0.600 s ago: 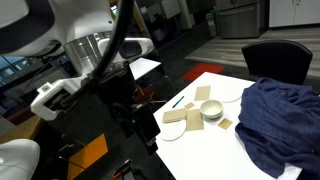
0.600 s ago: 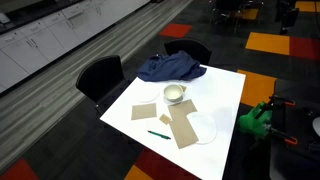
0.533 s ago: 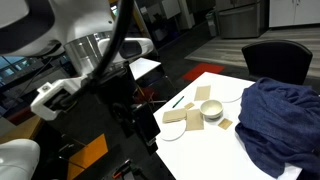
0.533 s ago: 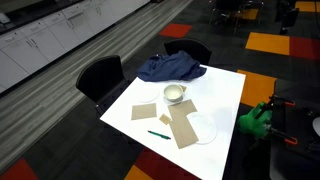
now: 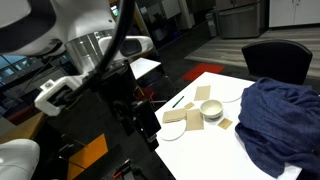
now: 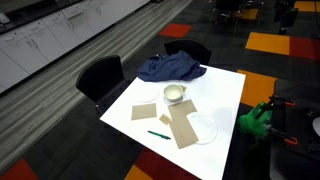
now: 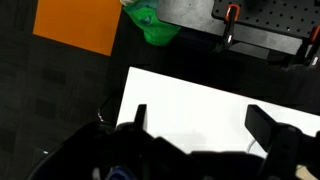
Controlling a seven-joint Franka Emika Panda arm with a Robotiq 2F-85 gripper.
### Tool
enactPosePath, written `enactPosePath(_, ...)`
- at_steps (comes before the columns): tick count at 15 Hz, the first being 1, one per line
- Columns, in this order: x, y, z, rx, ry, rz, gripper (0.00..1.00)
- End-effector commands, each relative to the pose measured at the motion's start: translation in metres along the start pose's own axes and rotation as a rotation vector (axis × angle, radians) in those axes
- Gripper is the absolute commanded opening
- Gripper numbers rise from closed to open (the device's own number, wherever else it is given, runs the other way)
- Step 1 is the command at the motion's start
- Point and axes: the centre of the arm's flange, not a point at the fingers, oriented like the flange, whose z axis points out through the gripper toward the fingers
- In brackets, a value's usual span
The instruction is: Put the pen in the bowl
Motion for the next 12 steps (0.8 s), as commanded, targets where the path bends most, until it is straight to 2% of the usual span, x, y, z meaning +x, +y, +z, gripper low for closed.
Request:
enactPosePath(1,0.027,-0.022,-0.010,-0.047,0.043,-0.034,1.00)
enactPosePath(6,0.076,-0.074,-0.024,-0.039,0.153,-0.154,1.00)
enactPosePath(12,0.134,-0.149,-0.013,-0.001,0.242,-0.228,1.00)
